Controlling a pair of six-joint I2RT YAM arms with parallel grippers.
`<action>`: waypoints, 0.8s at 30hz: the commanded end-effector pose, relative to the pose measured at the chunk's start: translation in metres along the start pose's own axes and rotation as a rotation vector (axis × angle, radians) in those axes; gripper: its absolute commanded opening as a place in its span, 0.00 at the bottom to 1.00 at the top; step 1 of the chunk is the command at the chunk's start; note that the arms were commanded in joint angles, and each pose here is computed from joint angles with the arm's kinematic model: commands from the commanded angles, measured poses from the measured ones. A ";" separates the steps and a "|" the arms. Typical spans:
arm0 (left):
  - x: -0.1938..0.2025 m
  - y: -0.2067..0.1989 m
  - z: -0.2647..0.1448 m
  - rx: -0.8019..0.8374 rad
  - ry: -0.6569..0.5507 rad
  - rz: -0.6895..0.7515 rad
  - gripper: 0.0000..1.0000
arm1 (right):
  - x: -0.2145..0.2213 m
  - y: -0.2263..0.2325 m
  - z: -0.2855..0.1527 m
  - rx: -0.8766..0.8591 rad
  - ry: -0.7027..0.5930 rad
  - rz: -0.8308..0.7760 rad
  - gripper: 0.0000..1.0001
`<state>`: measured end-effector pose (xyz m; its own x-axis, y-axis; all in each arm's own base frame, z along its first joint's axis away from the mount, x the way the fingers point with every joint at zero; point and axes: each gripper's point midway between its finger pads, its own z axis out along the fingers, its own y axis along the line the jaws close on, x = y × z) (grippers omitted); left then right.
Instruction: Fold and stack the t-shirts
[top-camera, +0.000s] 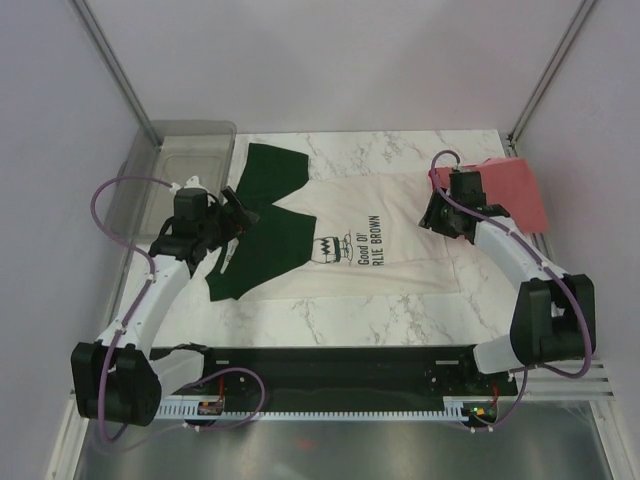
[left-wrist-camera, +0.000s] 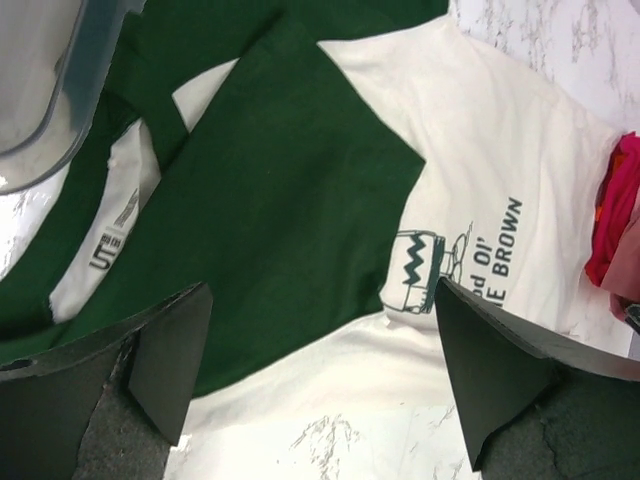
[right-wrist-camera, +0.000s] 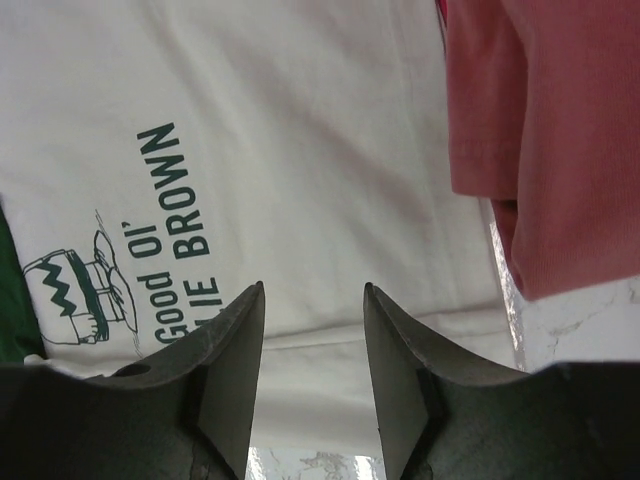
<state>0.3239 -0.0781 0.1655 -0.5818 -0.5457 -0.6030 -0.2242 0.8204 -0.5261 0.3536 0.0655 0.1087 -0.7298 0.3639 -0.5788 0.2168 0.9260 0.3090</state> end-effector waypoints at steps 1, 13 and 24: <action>-0.047 -0.040 0.001 0.126 -0.139 0.057 1.00 | -0.050 0.017 0.010 -0.005 -0.099 -0.036 0.51; -0.101 -0.068 0.083 0.106 -0.149 0.097 1.00 | -0.121 0.037 0.083 0.050 -0.131 -0.085 0.55; -0.133 -0.095 0.156 0.146 -0.132 0.168 0.98 | -0.161 0.033 0.166 0.166 -0.131 -0.104 0.55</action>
<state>0.5207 -0.1013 0.1835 -0.5256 -0.4816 -0.7012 -0.1068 0.8551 -0.5073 0.5730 0.0585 0.0896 -0.6616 0.2876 -0.6925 0.2465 0.9556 0.1613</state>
